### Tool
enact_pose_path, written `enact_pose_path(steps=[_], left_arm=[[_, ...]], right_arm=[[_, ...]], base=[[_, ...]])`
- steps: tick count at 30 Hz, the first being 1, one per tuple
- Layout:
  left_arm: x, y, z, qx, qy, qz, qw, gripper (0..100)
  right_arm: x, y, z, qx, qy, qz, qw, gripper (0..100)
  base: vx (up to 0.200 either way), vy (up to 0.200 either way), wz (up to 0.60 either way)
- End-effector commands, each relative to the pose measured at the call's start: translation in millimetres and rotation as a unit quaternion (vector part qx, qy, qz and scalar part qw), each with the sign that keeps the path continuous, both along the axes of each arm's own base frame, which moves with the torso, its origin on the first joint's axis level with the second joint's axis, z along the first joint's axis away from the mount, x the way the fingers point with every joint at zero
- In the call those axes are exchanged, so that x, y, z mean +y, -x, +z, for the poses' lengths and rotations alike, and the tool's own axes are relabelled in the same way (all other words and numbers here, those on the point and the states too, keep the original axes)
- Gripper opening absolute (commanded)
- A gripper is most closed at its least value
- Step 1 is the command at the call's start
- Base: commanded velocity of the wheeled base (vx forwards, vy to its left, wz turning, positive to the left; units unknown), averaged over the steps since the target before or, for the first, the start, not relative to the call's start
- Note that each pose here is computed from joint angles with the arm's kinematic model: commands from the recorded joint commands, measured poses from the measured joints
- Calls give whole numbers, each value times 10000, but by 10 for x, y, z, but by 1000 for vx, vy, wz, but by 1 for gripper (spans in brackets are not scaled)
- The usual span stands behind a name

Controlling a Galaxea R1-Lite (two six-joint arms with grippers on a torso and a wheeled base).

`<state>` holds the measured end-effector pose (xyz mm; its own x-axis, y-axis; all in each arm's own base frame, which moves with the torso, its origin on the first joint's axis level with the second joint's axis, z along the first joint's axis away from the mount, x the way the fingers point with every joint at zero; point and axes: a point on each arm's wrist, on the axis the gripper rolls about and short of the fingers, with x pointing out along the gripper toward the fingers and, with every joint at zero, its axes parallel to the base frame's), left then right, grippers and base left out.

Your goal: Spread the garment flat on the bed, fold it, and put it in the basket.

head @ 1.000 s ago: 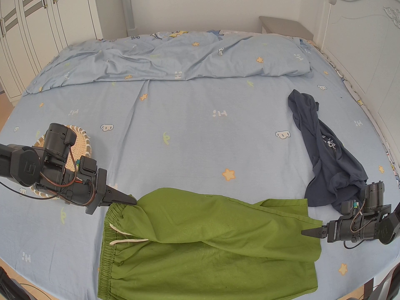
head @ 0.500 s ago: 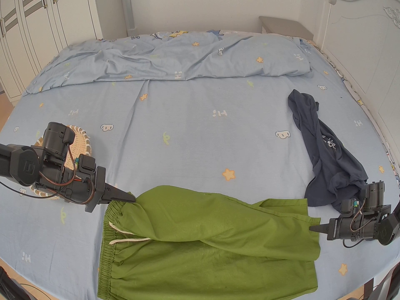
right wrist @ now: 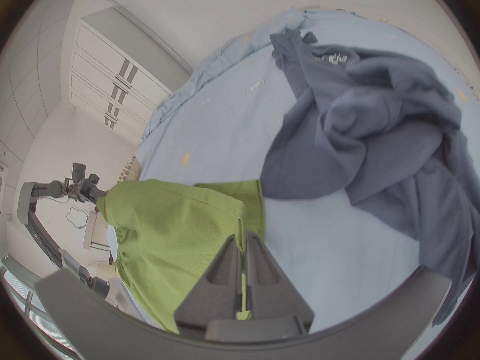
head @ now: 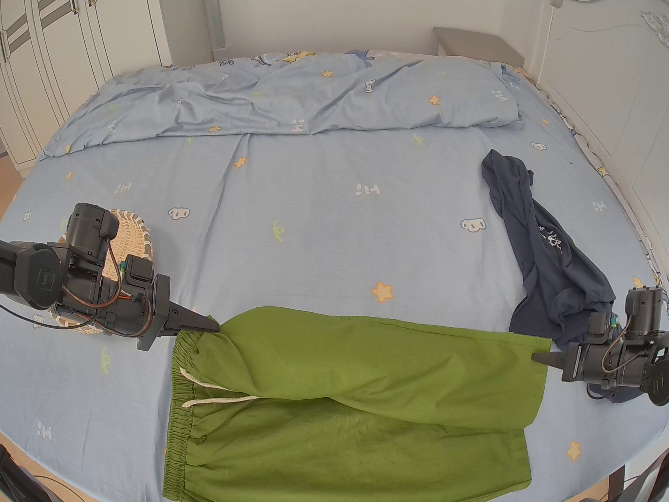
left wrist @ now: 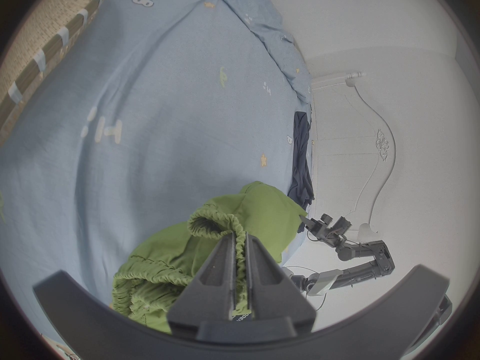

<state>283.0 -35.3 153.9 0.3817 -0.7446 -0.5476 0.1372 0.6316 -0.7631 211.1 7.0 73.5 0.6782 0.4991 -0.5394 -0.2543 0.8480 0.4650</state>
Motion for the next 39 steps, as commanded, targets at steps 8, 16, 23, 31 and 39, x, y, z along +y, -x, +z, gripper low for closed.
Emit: enact_pose_path(steps=[8,16,23,31,39], left_arm=[[180,-74,21,-595,11,340,9976,0],[274,-93,-50,-1391,12,512,9890,0],[356,-116,-184,-1857,1,657,9804,0],[424,-197,-358,-2155,-74,813,9731,0],[411,-341,-509,-2495,-400,1228,9597,0]], right_arm=[[126,-173,1073,-910,-70,143,9957,0],[261,-476,1428,-1175,-104,380,9923,0],[356,-855,1431,-1194,-96,463,9917,0],[500,-1347,1380,-1259,-95,596,9902,0],[550,-1679,1301,-1316,-94,607,9894,0]], base=[[0,0,0],[0,0,0],[0,0,0],[0,0,0],[0,0,0]])
